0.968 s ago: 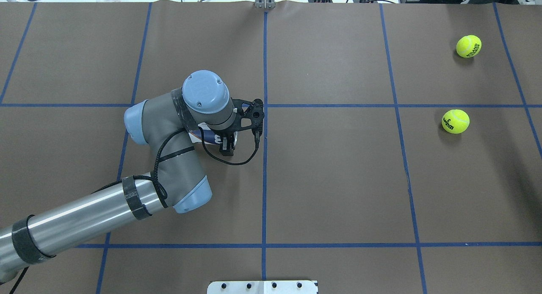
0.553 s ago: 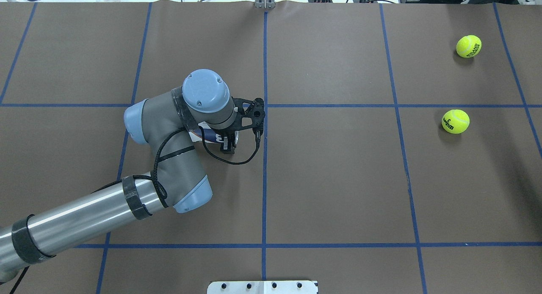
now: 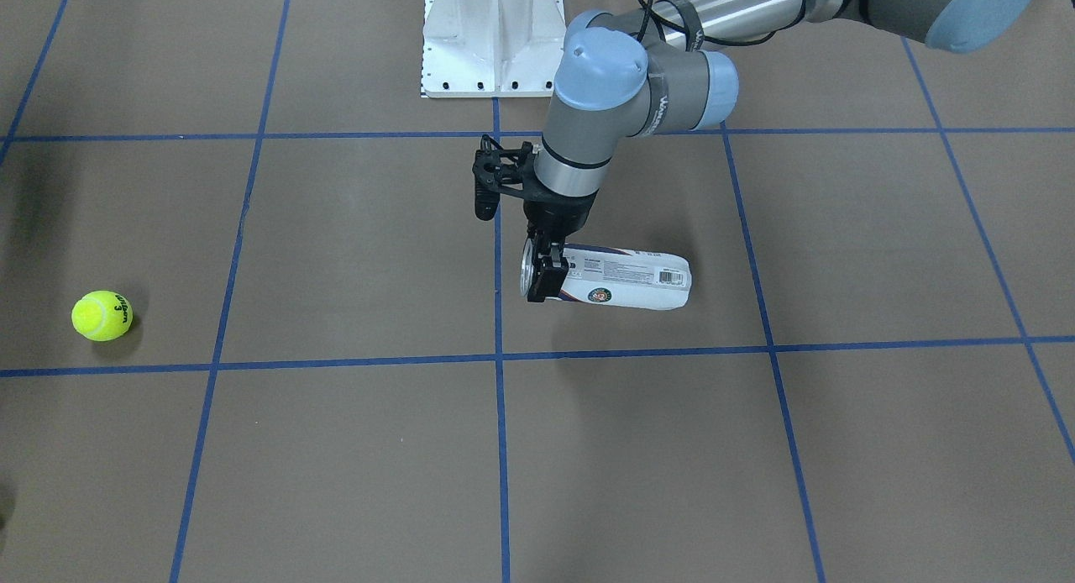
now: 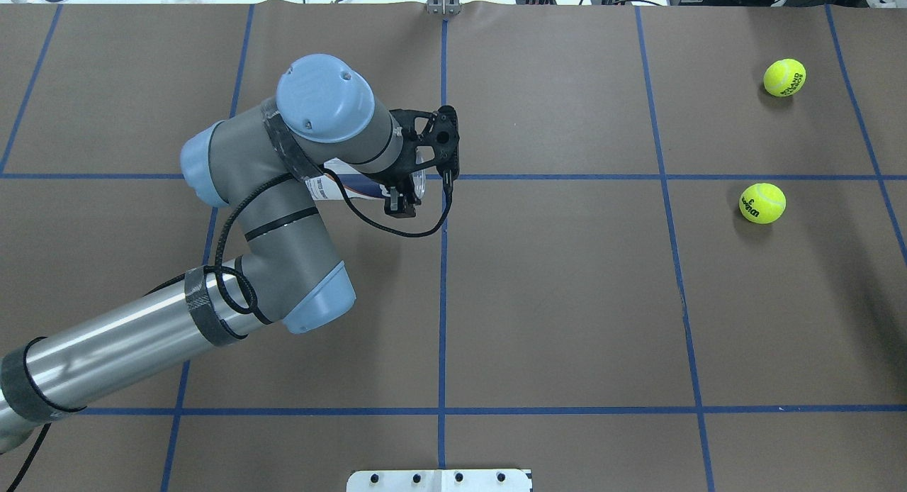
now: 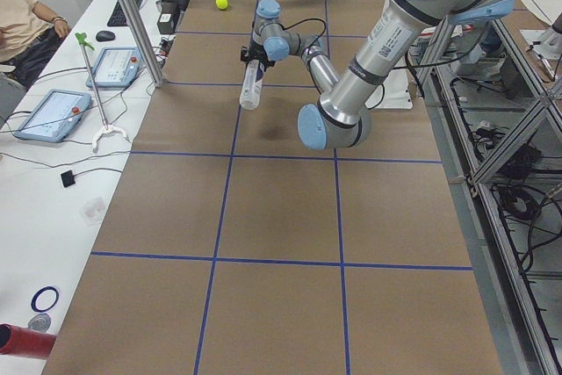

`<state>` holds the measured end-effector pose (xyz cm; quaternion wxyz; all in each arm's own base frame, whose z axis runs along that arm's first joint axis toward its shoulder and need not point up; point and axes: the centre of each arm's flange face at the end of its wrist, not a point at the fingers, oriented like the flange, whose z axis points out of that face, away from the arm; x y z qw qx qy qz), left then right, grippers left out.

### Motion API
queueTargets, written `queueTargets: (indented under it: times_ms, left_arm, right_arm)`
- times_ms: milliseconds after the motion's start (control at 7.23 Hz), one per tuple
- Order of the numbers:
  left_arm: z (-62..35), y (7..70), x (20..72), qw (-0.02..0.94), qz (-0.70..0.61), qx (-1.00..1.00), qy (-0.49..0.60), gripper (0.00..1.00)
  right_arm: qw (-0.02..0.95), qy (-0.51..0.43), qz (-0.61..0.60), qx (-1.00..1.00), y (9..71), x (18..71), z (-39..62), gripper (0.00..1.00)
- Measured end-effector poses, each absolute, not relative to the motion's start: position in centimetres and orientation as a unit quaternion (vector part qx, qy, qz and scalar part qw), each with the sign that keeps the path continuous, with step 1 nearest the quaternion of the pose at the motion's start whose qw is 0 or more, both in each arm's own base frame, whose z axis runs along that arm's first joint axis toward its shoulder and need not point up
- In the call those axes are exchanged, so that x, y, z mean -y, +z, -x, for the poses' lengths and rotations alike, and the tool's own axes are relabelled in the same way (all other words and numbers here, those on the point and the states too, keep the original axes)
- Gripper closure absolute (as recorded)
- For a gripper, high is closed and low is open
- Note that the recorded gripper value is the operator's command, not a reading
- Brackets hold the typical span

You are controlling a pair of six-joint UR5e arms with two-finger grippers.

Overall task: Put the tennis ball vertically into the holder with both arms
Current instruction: 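Lift and rotate the tube upright with the left gripper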

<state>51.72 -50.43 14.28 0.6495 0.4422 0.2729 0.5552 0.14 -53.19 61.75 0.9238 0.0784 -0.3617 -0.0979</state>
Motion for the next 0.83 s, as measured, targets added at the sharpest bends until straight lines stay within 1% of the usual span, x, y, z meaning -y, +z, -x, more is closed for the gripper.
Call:
queueTargets:
  times_ms: [415, 829]
  left_arm:
    - [-49.7, 10.5, 49.6, 0.616, -0.542, -0.391, 0.416, 0.31]
    - [-49.0, 11.6, 49.7, 0.534, -0.610, -0.524, 0.261, 0.31]
  right_arm:
    - [0.924, -0.098, -0.079, 0.362, 61.7, 53.2, -0.1, 0.00]
    - [0.923, -0.098, -0.080, 0.362, 61.5, 53.3, -0.1, 0.00]
